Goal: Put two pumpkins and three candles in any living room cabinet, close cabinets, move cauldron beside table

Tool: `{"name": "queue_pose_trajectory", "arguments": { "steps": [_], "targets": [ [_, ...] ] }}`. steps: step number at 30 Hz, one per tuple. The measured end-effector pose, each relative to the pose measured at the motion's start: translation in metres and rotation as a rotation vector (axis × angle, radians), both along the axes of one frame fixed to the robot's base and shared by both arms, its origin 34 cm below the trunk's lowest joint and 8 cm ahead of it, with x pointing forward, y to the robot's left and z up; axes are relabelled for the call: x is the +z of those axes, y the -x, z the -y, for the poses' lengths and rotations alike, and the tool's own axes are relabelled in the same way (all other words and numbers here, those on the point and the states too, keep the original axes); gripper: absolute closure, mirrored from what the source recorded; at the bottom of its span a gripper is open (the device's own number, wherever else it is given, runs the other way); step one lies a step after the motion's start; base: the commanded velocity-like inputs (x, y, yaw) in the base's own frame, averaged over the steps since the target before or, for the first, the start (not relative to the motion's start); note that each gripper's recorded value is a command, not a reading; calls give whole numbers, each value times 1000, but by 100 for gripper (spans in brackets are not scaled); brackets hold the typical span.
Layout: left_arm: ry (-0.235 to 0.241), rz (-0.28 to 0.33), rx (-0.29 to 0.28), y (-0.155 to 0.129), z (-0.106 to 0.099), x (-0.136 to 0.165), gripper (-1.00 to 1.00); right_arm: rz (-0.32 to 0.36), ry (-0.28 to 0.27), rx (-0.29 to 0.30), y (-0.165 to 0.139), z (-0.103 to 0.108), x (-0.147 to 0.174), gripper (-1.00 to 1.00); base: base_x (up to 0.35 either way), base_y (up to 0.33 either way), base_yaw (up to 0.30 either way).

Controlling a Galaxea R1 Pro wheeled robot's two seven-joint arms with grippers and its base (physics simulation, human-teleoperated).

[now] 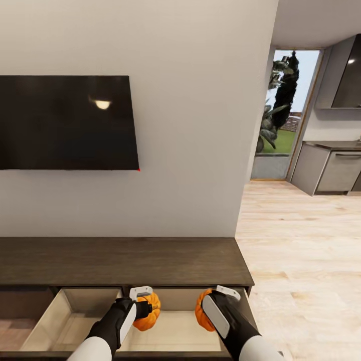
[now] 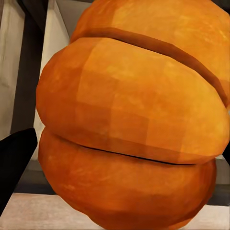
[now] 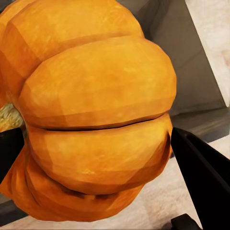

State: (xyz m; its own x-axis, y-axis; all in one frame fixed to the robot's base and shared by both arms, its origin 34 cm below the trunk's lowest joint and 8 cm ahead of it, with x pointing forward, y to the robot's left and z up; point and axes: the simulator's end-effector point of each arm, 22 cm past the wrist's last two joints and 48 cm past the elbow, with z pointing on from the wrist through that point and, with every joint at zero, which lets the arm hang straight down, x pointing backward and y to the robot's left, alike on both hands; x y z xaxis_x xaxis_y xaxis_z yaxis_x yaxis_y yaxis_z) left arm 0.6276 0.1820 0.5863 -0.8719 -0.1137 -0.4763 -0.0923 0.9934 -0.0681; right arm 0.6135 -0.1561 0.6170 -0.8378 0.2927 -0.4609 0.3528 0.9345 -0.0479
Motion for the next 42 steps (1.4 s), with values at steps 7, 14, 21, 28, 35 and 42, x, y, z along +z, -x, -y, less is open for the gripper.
{"name": "queue_pose_trajectory", "arguments": {
  "steps": [7, 14, 21, 28, 35, 42],
  "targets": [
    [-4, 2, 3, 1, -1, -13, 100, 17, 16, 31, -1, -5, -11, 100, 0, 0, 0],
    [-3, 3, 3, 1, -1, -18, 100, 21, 18, 34, -1, -6, -16, 100, 0, 0, 0],
    [-4, 2, 3, 1, -1, -18, 100, 21, 17, 34, -1, -6, -16, 100, 0, -52, 0],
    [-3, 0, 4, 2, -1, -18, 100, 20, 16, 34, -1, -6, -16, 100, 0, -139, 0],
    [-4, 0, 3, 2, -1, -19, 100, 21, 16, 34, -1, -6, -16, 100, 88, 25, 0],
    [-3, 2, 3, 1, -1, -18, 100, 21, 16, 34, -1, -6, -16, 100, 25, 9, 0]
  ]
}}
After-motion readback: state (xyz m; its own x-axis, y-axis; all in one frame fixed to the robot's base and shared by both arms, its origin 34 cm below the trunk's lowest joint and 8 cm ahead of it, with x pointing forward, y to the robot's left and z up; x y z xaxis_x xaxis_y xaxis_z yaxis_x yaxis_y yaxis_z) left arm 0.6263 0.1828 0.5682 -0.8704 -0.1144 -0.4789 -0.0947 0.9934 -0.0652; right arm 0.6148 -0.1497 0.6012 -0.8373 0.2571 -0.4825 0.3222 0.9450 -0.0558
